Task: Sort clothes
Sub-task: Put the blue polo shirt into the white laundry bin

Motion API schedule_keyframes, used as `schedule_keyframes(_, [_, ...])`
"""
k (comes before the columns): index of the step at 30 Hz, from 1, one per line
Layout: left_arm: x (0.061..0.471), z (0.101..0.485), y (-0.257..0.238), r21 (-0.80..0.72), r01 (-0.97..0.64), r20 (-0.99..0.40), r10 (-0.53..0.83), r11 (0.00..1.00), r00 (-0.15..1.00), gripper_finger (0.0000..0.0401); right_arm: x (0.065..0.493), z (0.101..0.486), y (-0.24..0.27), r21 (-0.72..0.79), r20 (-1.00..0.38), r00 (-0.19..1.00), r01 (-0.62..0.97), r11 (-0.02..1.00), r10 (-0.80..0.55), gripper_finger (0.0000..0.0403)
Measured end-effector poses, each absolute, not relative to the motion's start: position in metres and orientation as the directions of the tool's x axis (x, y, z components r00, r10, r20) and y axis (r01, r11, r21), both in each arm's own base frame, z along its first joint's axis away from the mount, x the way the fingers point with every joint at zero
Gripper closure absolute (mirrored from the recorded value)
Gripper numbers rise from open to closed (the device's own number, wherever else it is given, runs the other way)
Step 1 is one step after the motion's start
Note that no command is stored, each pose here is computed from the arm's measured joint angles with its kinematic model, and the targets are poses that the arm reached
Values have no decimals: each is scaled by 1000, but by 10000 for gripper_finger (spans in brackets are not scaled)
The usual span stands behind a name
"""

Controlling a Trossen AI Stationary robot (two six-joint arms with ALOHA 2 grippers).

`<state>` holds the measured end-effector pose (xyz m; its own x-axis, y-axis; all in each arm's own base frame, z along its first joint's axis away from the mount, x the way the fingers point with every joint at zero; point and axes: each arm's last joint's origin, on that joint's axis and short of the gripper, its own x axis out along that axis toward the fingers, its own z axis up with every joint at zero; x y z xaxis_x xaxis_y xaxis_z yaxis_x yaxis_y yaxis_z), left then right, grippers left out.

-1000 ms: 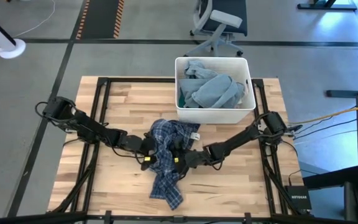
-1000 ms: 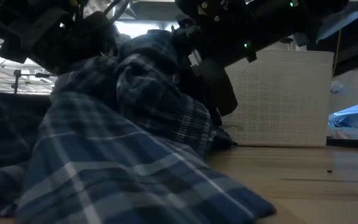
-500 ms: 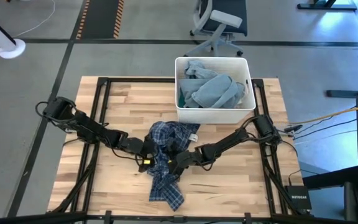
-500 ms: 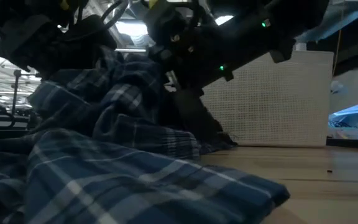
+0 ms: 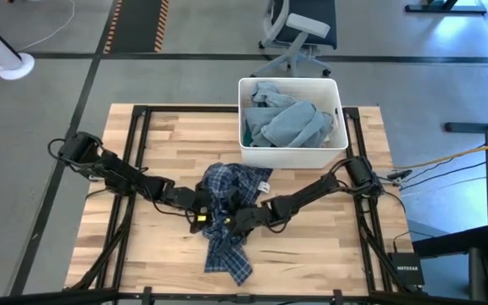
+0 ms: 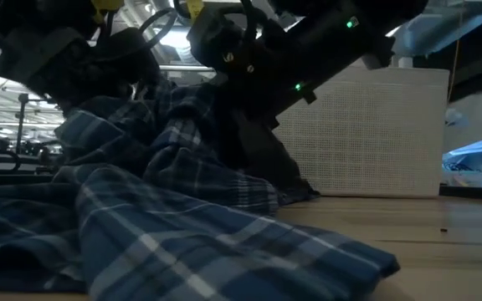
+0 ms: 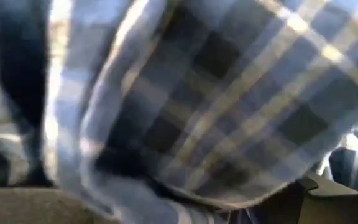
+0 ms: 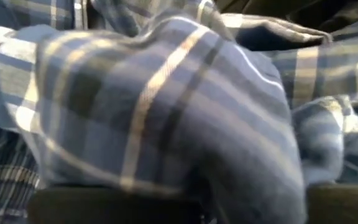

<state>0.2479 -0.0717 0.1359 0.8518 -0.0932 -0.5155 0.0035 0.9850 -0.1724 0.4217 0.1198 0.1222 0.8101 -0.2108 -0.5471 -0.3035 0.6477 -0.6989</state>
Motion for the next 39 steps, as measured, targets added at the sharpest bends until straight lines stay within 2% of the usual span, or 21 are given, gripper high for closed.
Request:
schedule_keyframes(4, [250,142,-74,-235,-15,-487,-104,972,867,210,413,133,131,-727,-548,796,-301,618,-257,371])
schedule_keyframes(10, [242,136,-77,-242,-47,-584,-107,969,805,210,396,172,138,-758,-520,802,-276,591,-292,372])
schedule_keyframes(17, [231,158,-79,-256,-13,-541,-133,967,831,210,374,223,141,-793,-458,827,-214,571,-327,372])
schedule_keyframes(22, [217,181,-77,-257,4,-496,-136,966,858,210,356,260,140,-830,-380,848,-137,540,-370,372])
schedule_keyframes(26, [203,194,-72,-216,-31,-494,-81,976,865,210,343,292,133,-837,-314,872,-68,542,-376,372])
schedule_keyframes(31, [188,198,-67,-179,-106,-532,-5,978,847,210,329,333,120,-859,-205,889,37,510,-410,372])
schedule_keyframes(39, [182,196,-64,-167,-143,-569,23,976,822,210,323,415,99,-872,-29,890,200,446,-455,372])
